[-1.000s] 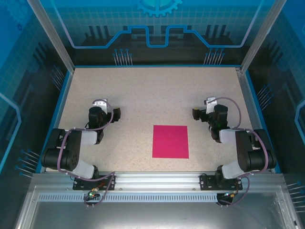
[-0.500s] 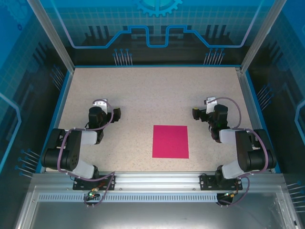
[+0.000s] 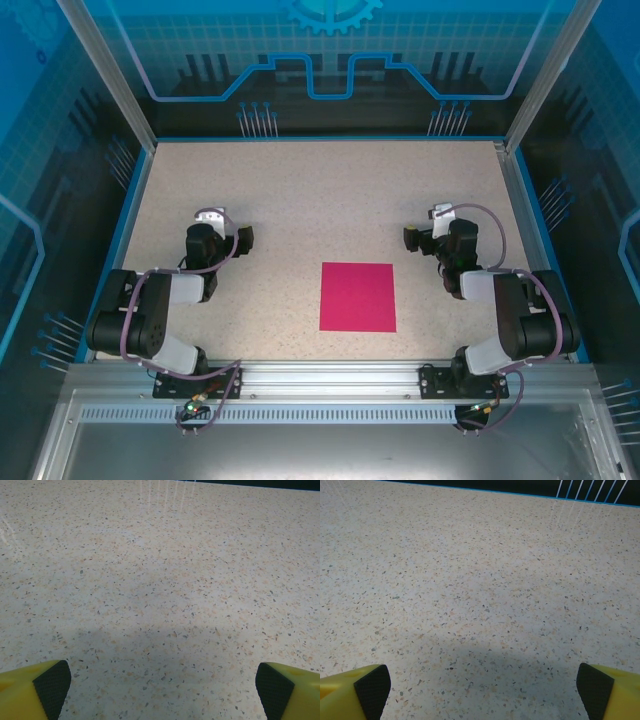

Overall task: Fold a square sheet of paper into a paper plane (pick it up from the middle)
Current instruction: Move the square sheet of paper to the center of the table.

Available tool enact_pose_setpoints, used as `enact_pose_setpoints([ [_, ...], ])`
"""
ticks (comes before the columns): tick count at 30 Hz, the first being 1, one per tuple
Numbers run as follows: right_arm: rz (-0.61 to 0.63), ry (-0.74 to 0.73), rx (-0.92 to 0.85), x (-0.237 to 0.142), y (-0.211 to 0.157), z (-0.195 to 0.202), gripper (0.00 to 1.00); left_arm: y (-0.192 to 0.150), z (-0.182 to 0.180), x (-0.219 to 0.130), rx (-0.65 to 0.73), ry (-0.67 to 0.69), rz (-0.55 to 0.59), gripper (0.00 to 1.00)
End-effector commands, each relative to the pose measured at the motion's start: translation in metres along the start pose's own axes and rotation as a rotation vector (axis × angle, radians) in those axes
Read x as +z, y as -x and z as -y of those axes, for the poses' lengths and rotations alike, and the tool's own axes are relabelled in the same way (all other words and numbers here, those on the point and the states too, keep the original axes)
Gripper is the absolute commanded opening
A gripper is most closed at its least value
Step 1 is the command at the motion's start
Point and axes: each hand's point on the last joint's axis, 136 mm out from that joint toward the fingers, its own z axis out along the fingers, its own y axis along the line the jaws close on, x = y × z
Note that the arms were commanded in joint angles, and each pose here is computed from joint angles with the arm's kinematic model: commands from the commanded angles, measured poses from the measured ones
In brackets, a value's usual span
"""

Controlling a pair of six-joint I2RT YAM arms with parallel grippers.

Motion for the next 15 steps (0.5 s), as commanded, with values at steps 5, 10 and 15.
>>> enact_pose_setpoints([
  [5,0.042,0.015,-0.02,0.002,0.013,-0.001,0.99,0.019,0.007,0.0,0.026,-0.052,0.068,0.98],
  [10,0.089,-0.025,-0.053,-0.012,0.023,-0.004,0.99,0.035,0.008,-0.016,0.015,-0.058,0.09,0.99],
  [15,-0.117,-0.067,0.077,-0.039,0.035,0.01,0.99,0.055,0.009,-0.043,-0.072,-0.071,0.079,0.98],
])
